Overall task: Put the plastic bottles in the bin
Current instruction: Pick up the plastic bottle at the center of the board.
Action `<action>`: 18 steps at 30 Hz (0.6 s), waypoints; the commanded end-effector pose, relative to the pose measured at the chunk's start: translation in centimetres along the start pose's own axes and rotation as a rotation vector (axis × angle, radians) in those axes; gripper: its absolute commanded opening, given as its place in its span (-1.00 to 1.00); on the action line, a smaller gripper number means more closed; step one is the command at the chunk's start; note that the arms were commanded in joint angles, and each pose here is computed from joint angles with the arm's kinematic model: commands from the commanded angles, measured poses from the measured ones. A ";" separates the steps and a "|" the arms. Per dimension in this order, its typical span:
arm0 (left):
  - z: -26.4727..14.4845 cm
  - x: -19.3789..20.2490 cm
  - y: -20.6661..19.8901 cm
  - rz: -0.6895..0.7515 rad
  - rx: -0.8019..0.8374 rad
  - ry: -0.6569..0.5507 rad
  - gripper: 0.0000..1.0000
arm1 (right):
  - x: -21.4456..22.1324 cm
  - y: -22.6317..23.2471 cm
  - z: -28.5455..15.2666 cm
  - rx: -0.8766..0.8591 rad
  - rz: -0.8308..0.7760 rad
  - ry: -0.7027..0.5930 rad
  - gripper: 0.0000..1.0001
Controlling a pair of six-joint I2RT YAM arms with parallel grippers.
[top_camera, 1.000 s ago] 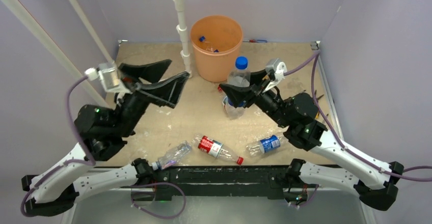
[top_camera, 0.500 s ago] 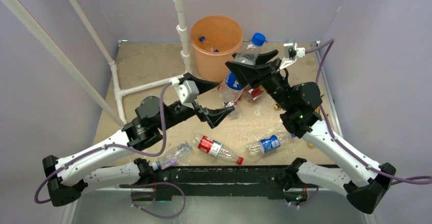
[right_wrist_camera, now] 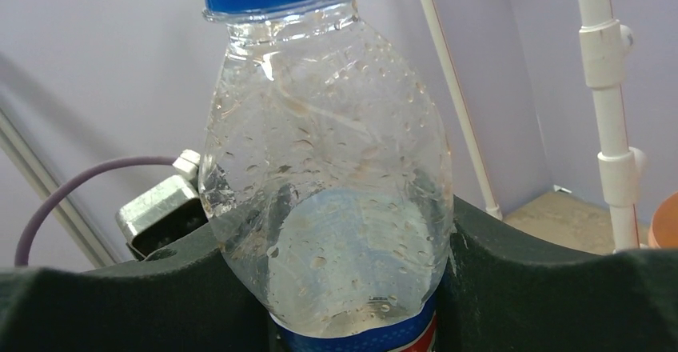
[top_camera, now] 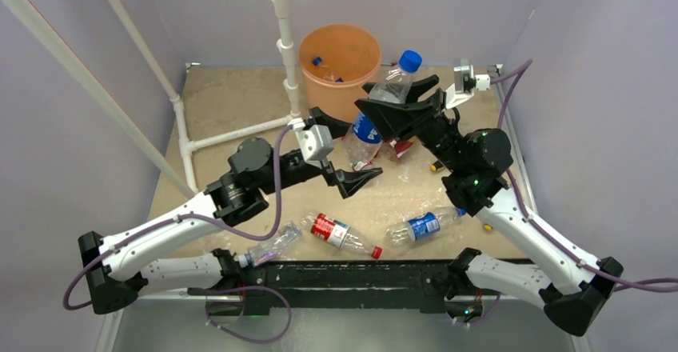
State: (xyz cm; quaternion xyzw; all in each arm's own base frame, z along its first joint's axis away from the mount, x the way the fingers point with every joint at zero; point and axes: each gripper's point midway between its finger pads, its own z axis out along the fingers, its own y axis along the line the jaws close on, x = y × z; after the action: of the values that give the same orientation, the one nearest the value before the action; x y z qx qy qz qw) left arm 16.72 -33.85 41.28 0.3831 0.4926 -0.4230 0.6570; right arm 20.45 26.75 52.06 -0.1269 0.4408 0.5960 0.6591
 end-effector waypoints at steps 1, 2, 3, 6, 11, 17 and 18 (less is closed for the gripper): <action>1.4 -1.1 0.2 0.031 0.013 -0.019 0.99 | -0.6 1.4 0.0 -0.074 0.020 -0.033 -0.20; 1.5 -0.8 0.7 0.035 -0.013 -0.013 0.99 | -0.5 1.4 0.1 -0.080 0.020 -0.035 -0.20; 1.6 -0.6 1.2 0.039 -0.043 -0.013 0.96 | -0.3 1.4 0.2 -0.086 0.023 -0.028 -0.19; 1.8 -0.4 2.1 0.058 -0.086 -0.022 0.72 | 0.3 1.3 0.5 -0.093 0.032 -0.008 -0.20; 2.0 -0.9 2.1 0.074 -0.081 -0.041 -0.01 | 0.6 1.1 0.5 -0.088 0.026 0.004 -0.19; 1.7 -1.1 1.6 0.060 -0.059 -0.024 -0.63 | 0.3 1.6 0.4 -0.091 0.006 0.028 0.24; 1.5 -0.8 1.7 0.059 -0.067 -0.027 -0.68 | 0.2 1.5 0.3 -0.081 0.004 0.026 0.34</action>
State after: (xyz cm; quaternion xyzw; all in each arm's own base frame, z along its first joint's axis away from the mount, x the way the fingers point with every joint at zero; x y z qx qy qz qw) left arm 19.28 -35.19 39.25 0.3823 0.5231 -0.3816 0.6593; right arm 20.24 28.15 51.20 -0.1485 0.4363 0.6169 0.6380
